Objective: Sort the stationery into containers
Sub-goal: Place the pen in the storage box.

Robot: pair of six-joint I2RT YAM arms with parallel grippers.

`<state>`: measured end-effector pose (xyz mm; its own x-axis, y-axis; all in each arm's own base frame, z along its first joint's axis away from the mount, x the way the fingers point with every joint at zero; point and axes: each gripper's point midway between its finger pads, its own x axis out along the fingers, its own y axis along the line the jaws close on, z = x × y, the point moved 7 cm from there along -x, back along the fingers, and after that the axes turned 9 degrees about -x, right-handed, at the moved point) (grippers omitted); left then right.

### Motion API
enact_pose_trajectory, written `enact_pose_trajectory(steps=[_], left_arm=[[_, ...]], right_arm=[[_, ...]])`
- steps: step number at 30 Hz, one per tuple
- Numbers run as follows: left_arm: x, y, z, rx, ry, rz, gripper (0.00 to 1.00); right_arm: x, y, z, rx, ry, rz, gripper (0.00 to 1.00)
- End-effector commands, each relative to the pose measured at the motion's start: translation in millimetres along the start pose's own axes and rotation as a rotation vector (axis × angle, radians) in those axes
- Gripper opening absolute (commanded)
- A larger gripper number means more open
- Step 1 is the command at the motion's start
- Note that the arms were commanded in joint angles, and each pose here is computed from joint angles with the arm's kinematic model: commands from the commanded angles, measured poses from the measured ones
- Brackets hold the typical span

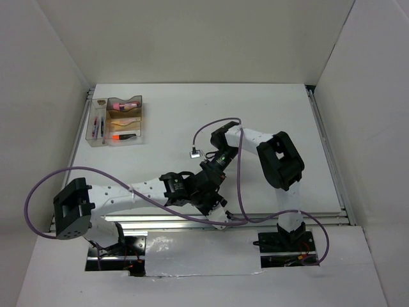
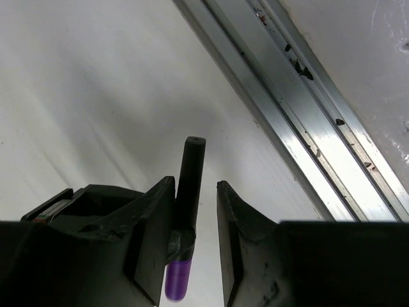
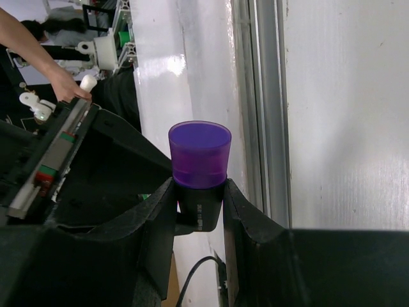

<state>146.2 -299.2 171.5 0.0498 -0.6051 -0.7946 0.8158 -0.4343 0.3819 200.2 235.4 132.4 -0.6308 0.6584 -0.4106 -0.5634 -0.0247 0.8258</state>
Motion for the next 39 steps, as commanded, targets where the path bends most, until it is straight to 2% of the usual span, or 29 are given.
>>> enact_pose_trajectory(steps=[1, 4, 5, 8, 10, 12, 13, 16, 17, 18, 19, 20, 25, 27, 30, 32, 33, 34, 37, 39], left_arm=[[4, 3, -2, 0.018, 0.023, 0.005, 0.44], [9, 4, -4, 0.01, 0.048, -0.01, 0.34], [11, 5, -4, 0.007, 0.056, -0.016, 0.24], [13, 4, -7, 0.004, 0.07, -0.022, 0.07], [13, 1, -10, 0.014, 0.076, -0.021, 0.01], [13, 1, -10, 0.017, 0.076, -0.012, 0.0], [11, -1, -12, 0.011, 0.077, -0.01, 0.0], [4, -5, -11, 0.0, 0.062, -0.006, 0.0], [1, -6, -10, -0.005, 0.051, -0.01, 0.0], [-3, -8, -9, -0.01, 0.044, -0.013, 0.0], [-10, -9, -7, -0.012, 0.028, -0.004, 0.0], [-12, -12, -6, -0.022, 0.016, -0.011, 0.0], [-37, -23, -7, -0.087, -0.015, 0.027, 0.0], [-50, -23, -13, -0.126, -0.019, 0.09, 0.0], [-74, -3, -40, -0.271, -0.026, 0.19, 0.0], [-97, 20, -77, -0.385, 0.018, 0.262, 0.0], [-105, 28, -88, -0.394, 0.001, 0.273, 0.0], [-124, 38, -121, -0.478, 0.037, 0.334, 0.0], [-164, 63, -177, -0.55, 0.051, 0.406, 0.0], [-178, 75, -206, -0.583, 0.068, 0.387, 0.0]], right_arm=[[-6, 26, -1, 0.075, 0.006, 0.041, 0.0], [-5, 28, -1, 0.067, 0.01, 0.042, 0.0], [-4, 30, -2, 0.065, 0.014, 0.042, 0.0], [-3, 32, -2, 0.052, 0.021, 0.039, 0.0], [-3, 36, -2, 0.04, 0.025, 0.034, 0.0], [-3, 38, -2, 0.032, 0.029, 0.03, 0.0], [-4, 38, -2, 0.03, 0.032, 0.023, 0.05], [-11, 37, -3, 0.047, 0.015, 0.01, 0.28], [-14, 35, -3, 0.054, 0.006, 0.008, 0.48], [-16, 33, -2, 0.062, -0.004, 0.003, 0.59], [-24, 30, -3, 0.078, -0.029, -0.006, 0.74], [-28, 28, -2, 0.083, -0.046, -0.008, 1.0], [-66, 27, 3, 0.048, -0.177, -0.067, 1.0], [-87, 31, 4, 0.023, -0.24, -0.106, 1.0], [-125, 31, -3, 0.016, -0.347, -0.186, 1.0], [-149, 30, -12, 0.031, -0.418, -0.234, 1.0], [-155, 29, -16, 0.041, -0.426, -0.255, 1.0], [-158, 29, -19, 0.046, -0.43, -0.269, 1.0], [-168, 27, -31, 0.062, -0.45, -0.306, 1.0], [-168, 26, -38, 0.076, -0.443, -0.314, 1.0]])
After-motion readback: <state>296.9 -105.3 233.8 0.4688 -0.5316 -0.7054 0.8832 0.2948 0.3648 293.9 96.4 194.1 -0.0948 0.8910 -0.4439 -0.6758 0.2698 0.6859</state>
